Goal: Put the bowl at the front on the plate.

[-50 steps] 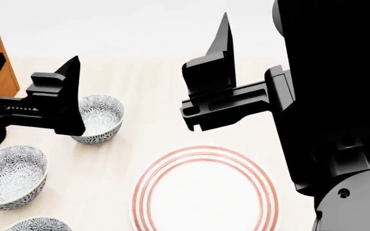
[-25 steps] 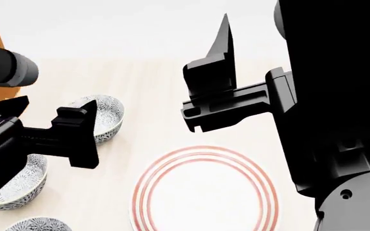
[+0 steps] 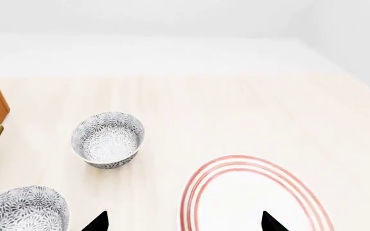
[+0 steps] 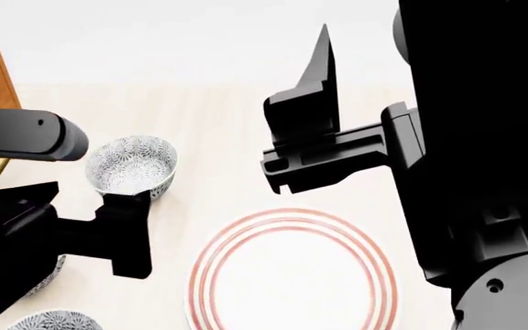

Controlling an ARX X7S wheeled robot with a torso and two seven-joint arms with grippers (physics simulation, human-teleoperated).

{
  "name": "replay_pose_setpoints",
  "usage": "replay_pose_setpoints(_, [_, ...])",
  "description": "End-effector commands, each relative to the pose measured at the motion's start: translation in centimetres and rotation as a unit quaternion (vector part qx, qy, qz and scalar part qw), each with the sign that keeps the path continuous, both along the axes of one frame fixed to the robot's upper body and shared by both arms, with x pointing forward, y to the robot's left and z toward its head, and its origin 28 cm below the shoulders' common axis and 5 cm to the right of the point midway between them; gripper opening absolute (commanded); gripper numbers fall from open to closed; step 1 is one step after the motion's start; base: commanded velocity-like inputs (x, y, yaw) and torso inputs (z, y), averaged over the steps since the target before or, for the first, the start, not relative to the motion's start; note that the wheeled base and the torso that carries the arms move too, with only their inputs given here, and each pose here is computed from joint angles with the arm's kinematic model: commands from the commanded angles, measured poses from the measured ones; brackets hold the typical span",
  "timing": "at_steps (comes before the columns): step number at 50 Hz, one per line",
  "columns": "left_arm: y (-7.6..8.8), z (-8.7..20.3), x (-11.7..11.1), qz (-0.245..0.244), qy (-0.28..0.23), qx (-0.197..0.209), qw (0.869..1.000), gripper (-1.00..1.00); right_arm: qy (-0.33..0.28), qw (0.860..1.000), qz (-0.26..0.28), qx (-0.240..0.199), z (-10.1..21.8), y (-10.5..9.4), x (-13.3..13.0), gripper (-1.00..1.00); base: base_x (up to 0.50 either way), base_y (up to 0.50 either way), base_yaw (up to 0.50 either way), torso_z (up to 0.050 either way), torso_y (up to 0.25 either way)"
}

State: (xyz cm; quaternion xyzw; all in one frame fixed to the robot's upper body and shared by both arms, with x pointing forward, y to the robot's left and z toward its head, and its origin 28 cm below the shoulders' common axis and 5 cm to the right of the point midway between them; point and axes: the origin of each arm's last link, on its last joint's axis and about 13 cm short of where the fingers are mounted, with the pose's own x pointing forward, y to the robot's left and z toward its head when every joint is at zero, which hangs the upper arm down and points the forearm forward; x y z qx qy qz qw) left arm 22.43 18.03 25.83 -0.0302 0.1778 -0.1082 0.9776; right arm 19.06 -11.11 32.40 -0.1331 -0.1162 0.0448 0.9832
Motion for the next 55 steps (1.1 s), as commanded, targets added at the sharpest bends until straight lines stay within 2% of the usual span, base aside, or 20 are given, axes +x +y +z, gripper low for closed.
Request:
replay_pose_setpoints(1, [-0.1, -1.3, 0.1, -0.002, 0.023, 0.013, 1.0, 1.0, 0.001, 1.0, -0.002, -0.002, -0.1, 0.0, 0.0, 1.0, 0.0, 0.0, 0.0, 0.0, 0.0])
replay_pose_setpoints(24, [-0.2, -4.8, 0.6, -0.003, 0.092, 0.054, 0.994, 1.0, 0.001, 1.0, -0.004, -0.004, -0.1, 0.0, 0.0, 1.0, 0.0, 0.0, 0.0, 0.0, 0.0])
replay_pose_setpoints(55, [0.1, -8.1, 0.5, -0.002, 0.128, 0.082, 0.988, 1.0, -0.003, 1.0, -0.004, 0.0, 0.0, -0.1, 0.1, 1.0, 0.0, 0.0, 0.0, 0.0, 0.0])
